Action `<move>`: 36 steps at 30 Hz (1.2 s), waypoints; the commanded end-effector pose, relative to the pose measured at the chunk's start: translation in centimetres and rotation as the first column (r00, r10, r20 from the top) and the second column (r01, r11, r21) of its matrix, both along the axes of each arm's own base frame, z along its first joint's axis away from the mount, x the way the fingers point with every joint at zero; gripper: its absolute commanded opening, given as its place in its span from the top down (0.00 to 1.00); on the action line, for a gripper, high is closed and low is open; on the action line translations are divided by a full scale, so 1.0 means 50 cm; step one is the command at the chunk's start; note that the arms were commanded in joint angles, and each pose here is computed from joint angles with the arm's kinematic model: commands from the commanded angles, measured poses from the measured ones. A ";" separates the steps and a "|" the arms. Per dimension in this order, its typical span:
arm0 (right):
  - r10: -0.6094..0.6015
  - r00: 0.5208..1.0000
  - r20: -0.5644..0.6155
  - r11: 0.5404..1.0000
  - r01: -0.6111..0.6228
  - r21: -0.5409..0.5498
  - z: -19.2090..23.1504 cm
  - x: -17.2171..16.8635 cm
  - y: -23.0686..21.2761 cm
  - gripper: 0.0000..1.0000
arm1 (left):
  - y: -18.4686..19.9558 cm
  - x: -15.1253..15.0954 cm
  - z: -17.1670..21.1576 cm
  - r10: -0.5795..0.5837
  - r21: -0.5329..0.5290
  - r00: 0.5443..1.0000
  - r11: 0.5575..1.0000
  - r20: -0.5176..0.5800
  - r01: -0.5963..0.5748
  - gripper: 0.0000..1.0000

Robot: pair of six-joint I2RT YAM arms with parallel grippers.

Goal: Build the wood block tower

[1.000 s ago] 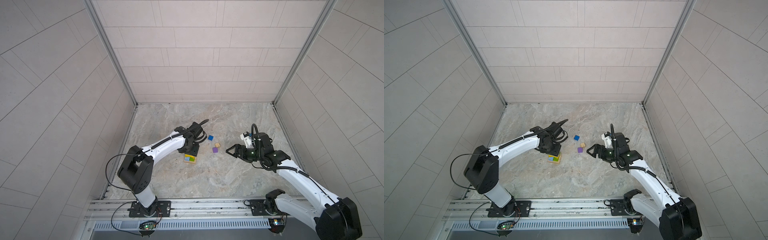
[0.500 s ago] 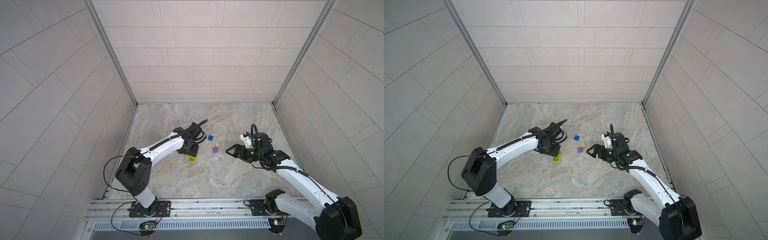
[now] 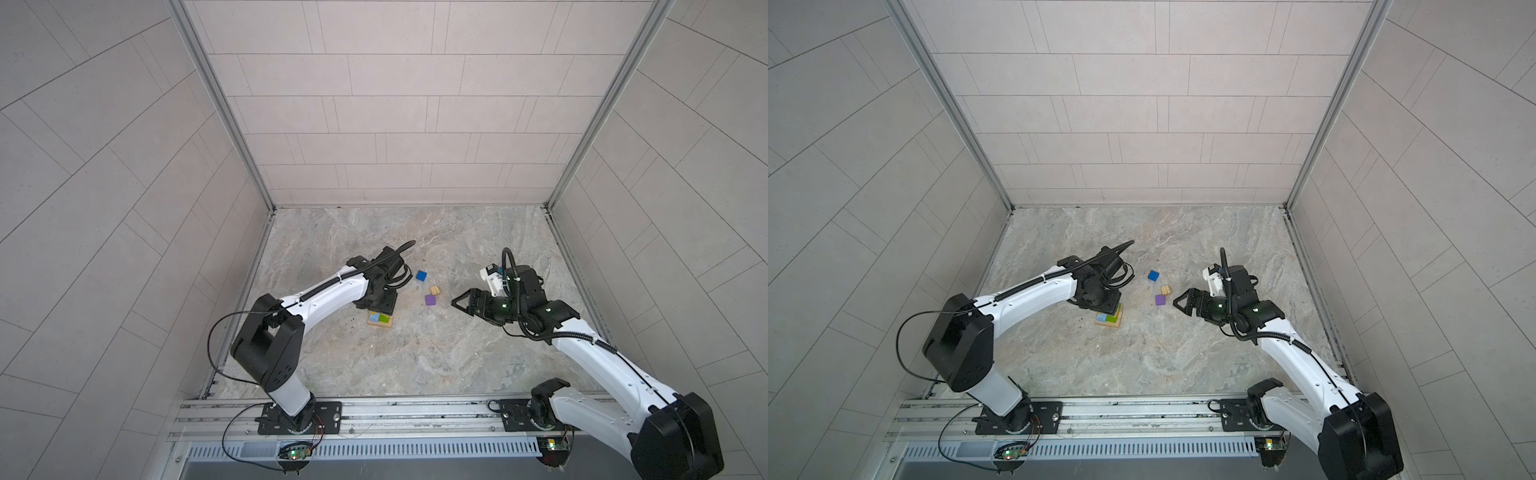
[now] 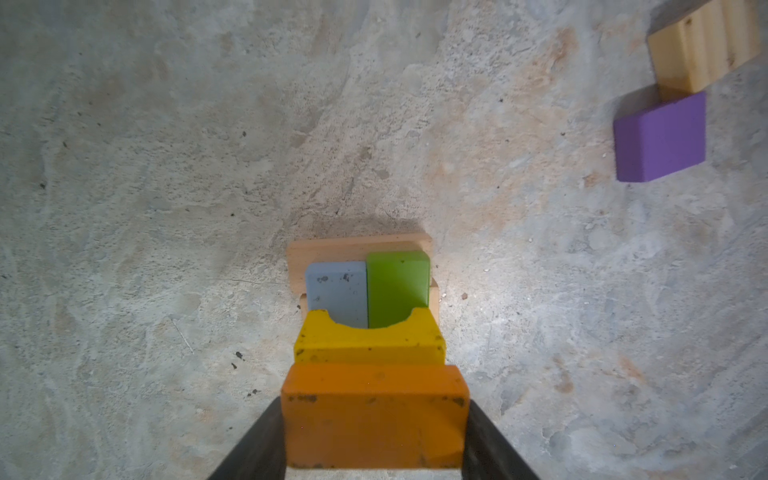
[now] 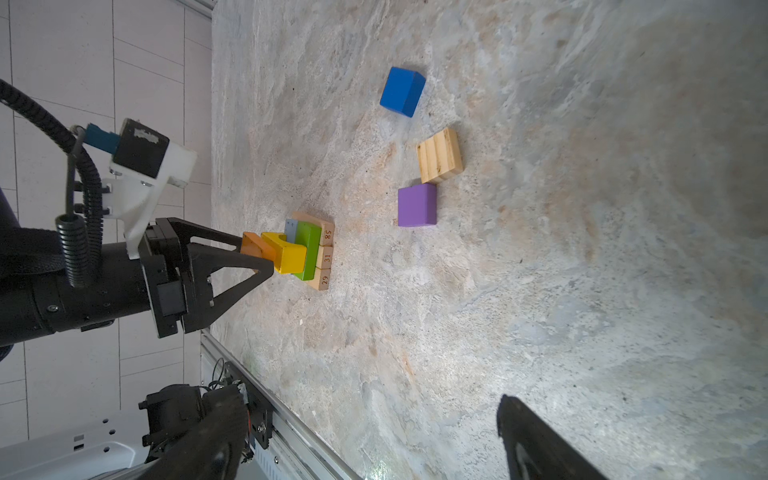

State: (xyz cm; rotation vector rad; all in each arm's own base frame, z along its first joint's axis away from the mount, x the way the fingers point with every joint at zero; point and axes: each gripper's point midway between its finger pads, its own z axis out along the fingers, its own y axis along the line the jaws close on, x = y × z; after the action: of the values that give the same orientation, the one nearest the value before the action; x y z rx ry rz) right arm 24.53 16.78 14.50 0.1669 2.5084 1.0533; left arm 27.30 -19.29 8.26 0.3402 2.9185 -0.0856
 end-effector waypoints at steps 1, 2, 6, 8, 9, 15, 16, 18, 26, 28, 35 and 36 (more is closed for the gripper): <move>-0.002 1.000 0.005 1.000 0.002 -0.012 0.001 0.002 -0.001 0.05 | 0.008 -0.002 0.002 0.014 0.002 1.000 1.000 0.002 -0.014 0.44; -0.001 1.000 0.007 1.000 0.001 -0.012 0.002 0.002 -0.001 0.05 | 0.008 -0.003 0.000 0.012 0.004 1.000 1.000 0.000 -0.012 0.44; -0.002 1.000 0.006 1.000 0.003 -0.013 0.001 0.002 -0.001 0.05 | 0.007 -0.003 -0.003 0.012 0.005 1.000 1.000 -0.005 -0.012 0.44; -0.002 1.000 0.006 1.000 0.002 -0.014 0.001 0.003 -0.001 0.05 | 0.007 -0.004 -0.004 0.011 0.005 1.000 1.000 -0.006 -0.011 0.43; -0.002 1.000 0.006 1.000 0.002 -0.014 0.001 0.003 -0.001 0.05 | 0.007 -0.004 -0.006 0.011 0.005 1.000 1.000 -0.006 -0.011 0.44; 0.000 1.000 0.004 1.000 0.000 -0.013 0.000 0.003 0.000 0.05 | 0.008 -0.003 -0.008 0.012 0.006 1.000 1.000 -0.004 -0.012 0.44; -0.002 1.000 0.004 1.000 0.003 -0.015 -0.001 0.003 -0.001 0.05 | 0.008 -0.004 -0.008 0.011 0.007 1.000 1.000 -0.004 -0.011 0.44; -0.001 1.000 0.003 1.000 0.002 -0.014 -0.001 0.003 -0.001 0.05 | 0.007 -0.003 -0.008 0.012 0.005 1.000 1.000 -0.004 -0.012 0.44; -0.001 1.000 0.004 1.000 0.001 -0.013 0.000 0.003 -0.001 0.05 | 0.008 -0.005 -0.014 0.012 0.010 1.000 1.000 -0.011 -0.012 0.44; -0.001 1.000 0.003 1.000 0.001 -0.015 -0.001 0.003 -0.001 0.05 | 0.009 -0.004 -0.015 0.013 0.011 1.000 1.000 -0.013 -0.013 0.44; 0.001 1.000 -0.003 1.000 -0.001 -0.015 -0.005 0.003 0.000 0.05 | 0.009 -0.004 -0.020 0.014 0.012 1.000 1.000 -0.016 -0.013 0.44; 0.001 1.000 -0.004 1.000 -0.001 -0.015 -0.005 0.003 0.001 0.05 | 0.009 -0.005 -0.022 0.013 0.012 1.000 1.000 -0.018 -0.013 0.44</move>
State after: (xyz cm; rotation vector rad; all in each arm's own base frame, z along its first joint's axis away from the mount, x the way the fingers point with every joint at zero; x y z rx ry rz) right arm 24.55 16.81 14.19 0.1712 2.5200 1.0510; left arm 27.33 -19.32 7.87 0.3398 2.9162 -0.0875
